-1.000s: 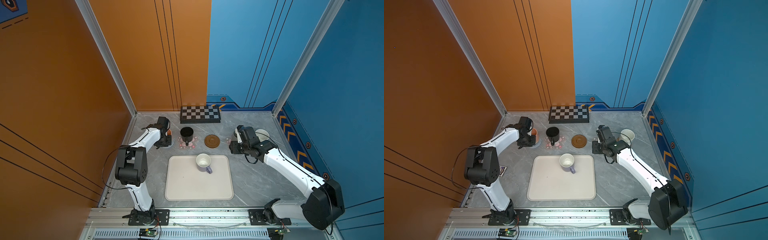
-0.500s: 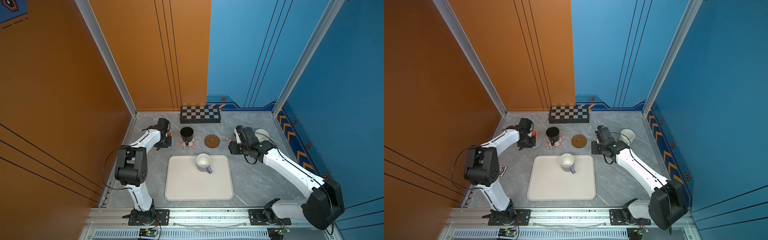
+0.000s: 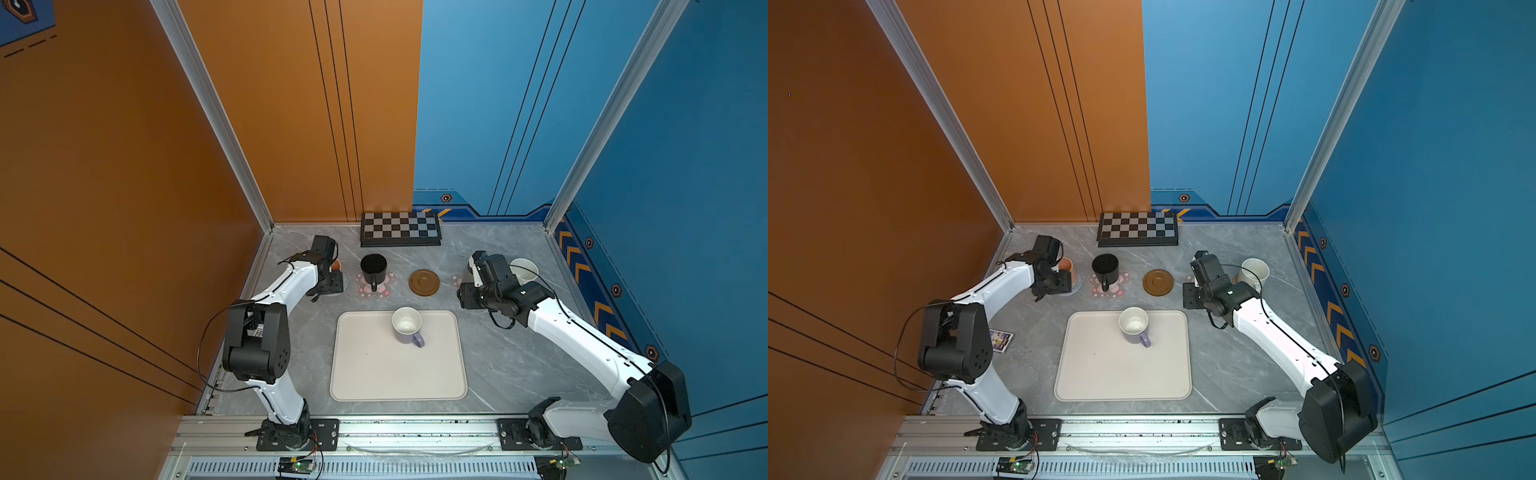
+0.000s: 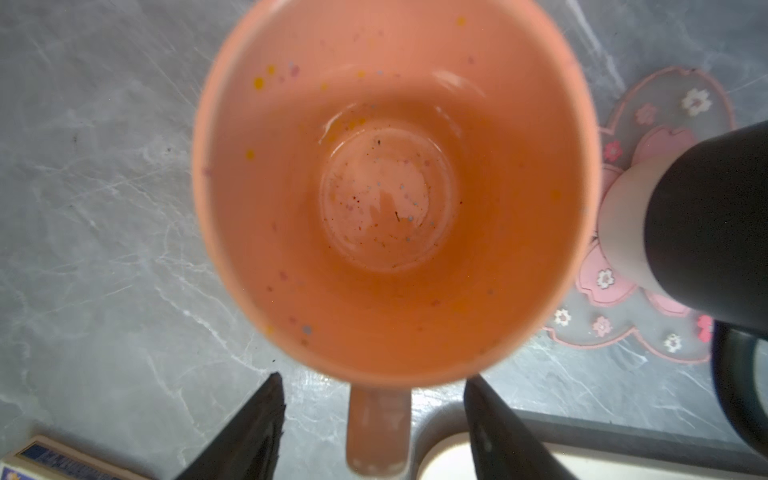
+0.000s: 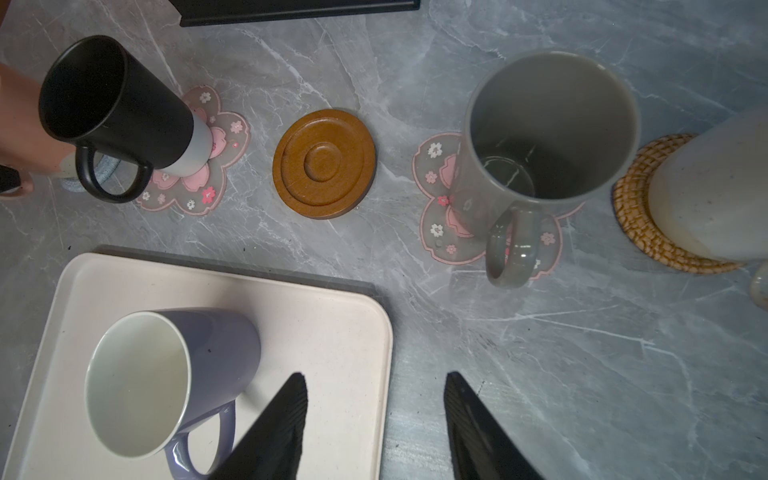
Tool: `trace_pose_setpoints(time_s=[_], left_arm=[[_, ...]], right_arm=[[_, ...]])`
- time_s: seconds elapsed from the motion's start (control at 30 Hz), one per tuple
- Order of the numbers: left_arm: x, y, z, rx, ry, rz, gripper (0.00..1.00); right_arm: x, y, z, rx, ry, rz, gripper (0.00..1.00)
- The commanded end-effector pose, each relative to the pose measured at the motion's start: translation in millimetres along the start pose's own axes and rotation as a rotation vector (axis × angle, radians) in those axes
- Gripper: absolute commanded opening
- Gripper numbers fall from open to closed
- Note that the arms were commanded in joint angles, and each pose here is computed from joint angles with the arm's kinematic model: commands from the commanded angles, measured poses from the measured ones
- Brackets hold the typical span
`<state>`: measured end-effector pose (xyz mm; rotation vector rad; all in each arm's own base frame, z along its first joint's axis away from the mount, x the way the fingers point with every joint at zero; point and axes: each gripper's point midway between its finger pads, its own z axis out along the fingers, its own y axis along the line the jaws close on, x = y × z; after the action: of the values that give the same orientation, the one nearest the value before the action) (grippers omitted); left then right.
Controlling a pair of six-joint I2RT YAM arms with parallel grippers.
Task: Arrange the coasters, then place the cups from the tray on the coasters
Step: 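Lower the orange mug onto the clear knitted coaster with the left gripper, then open the left gripper while the right gripper lowers into the lavender mug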
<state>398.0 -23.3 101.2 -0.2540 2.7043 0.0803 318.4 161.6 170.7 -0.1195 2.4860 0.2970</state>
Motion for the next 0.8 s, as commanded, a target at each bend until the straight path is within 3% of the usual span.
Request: trace_pose_setpoints(time_s=[0.0, 0.33, 0.6, 0.77], left_arm=[[2.2, 12.6, -27.7, -0.051, -0.030, -0.040, 0.71], [23.3, 17.7, -109.8, -0.023, -0.118, -0.014, 0.75], [57.6, -2.1, -142.9, 0.087, -0.143, 0.030, 0.76], [67.8, 3.5, -152.2, 0.081, -0.151, 0.042, 0.77]], right_arm=[[2.7, 8.3, -19.4, 0.002, 0.001, -0.030, 0.56], [55.3, 61.8, -33.8, -0.102, 0.066, -0.226, 0.58], [87.5, 97.4, 6.6, -0.136, 0.167, -0.389, 0.56], [97.2, 114.2, 25.0, -0.171, 0.237, -0.462, 0.56]])
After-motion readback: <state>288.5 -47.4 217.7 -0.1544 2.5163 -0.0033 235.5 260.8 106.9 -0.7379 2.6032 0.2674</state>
